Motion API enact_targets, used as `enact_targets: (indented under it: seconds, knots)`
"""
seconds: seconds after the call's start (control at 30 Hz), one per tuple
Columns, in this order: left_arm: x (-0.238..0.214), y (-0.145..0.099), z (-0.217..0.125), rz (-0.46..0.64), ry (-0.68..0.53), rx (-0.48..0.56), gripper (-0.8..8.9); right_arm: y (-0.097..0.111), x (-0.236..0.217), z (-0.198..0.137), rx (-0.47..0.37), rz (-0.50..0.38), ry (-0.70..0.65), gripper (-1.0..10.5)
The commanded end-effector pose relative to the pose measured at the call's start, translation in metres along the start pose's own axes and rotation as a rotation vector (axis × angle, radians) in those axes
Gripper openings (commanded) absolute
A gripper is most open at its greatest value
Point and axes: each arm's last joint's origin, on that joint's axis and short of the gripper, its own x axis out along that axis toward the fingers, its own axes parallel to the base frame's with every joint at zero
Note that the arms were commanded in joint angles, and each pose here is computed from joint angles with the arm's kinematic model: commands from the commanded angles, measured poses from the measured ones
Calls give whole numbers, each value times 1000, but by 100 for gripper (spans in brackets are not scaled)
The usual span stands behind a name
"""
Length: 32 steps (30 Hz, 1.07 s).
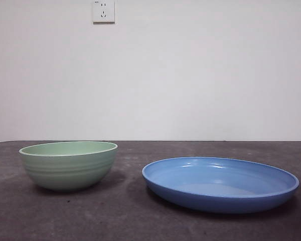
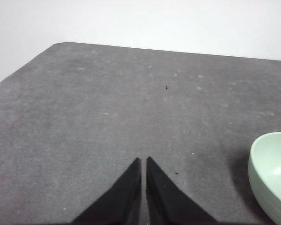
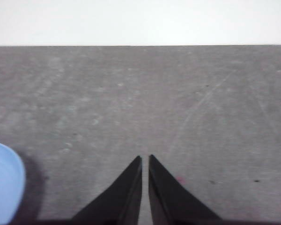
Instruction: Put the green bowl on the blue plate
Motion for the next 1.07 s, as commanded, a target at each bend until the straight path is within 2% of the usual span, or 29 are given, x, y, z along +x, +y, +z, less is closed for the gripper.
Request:
enact_targets:
  seconds: [0.03,0.13,0.27,0.5,0.67,0.87,1.07]
  knots:
    - [1,0,-2,3,-4,-17,17,1,0,1,62,43,-10,14]
    - [-1,-1,6,-9,-18,-24,17,2,-1,5,120,59,-20,14]
    - [-4,-4,24,-29,-37,-90,17,5,-7,19,196,87,-46,13]
    - [-12,-10,71,-58,-44,-185,17,13,-20,57,309,164,-58,12]
    - [-14,-14,111,-67,12,-191,17,22,-26,88,301,275,3,12]
    - [-9,-24,158,-207,116,-188,17,30,-24,129,294,353,45,12]
    - [3,-33,189,-374,246,-176,17,40,-23,170,275,442,133,12]
